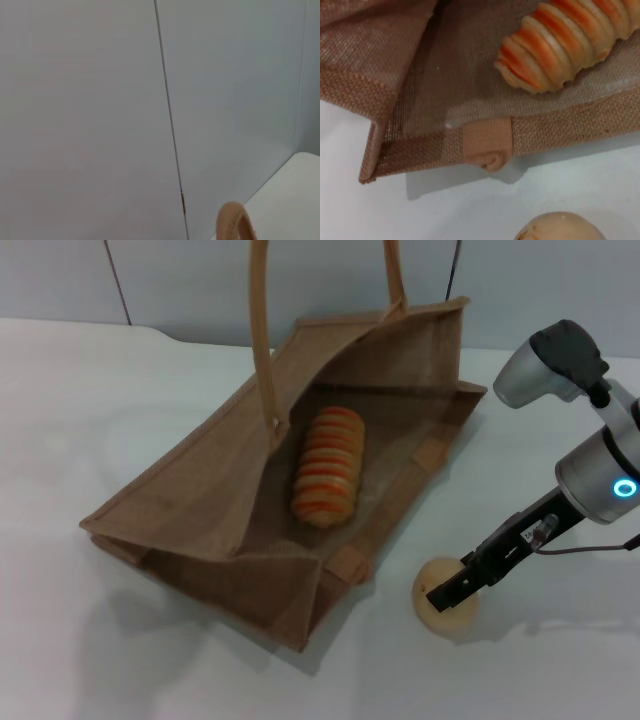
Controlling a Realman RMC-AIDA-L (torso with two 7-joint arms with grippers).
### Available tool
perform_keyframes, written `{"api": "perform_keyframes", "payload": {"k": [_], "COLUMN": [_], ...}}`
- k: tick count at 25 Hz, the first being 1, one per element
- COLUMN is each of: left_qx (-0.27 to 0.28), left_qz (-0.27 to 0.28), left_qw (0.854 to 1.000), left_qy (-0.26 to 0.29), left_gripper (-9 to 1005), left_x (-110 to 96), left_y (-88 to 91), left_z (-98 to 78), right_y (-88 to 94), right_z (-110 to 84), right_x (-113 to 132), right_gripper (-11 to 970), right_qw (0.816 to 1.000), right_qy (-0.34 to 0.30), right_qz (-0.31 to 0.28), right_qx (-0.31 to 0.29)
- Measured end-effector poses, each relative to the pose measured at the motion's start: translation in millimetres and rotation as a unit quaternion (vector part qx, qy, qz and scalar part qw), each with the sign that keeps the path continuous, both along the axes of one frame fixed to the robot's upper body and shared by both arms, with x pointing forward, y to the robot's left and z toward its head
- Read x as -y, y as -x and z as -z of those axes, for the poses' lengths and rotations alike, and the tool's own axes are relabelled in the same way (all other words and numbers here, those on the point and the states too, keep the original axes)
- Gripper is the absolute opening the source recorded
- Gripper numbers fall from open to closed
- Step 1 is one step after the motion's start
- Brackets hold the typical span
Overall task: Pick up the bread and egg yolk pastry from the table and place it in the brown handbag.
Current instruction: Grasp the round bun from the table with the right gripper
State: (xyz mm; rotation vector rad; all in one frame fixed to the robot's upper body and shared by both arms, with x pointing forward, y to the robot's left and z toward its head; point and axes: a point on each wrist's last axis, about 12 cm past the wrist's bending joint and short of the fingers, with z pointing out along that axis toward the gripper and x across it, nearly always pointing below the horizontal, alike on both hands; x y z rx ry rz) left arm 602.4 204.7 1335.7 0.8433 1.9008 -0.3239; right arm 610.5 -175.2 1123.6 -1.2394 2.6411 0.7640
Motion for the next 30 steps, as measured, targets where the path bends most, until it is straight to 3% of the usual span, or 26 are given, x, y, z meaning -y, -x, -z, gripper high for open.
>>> {"api": "perform_keyframes", "payload": {"k": [15, 30], "left_qx": [-0.012, -0.016], "left_qz": [0.005, 0.009], "left_qw": [1.0, 1.0], "left_qy": [0.002, 0.0], "left_gripper": [101, 99], "left_x": [4.2, 6.4], "left_y": [-5.3, -6.3], "left_z": [4.0, 4.4], "right_y": [0.1, 0.0], "right_z": [8.5, 8.4], "right_x": [-5.5, -9.8], "right_gripper": [831, 677], "right_qw": [1.0, 1.0], "right_qy": [0.01, 0.006], "right_qz": [0.001, -0.006], "right_qx": [-0.006, -0.004]}}
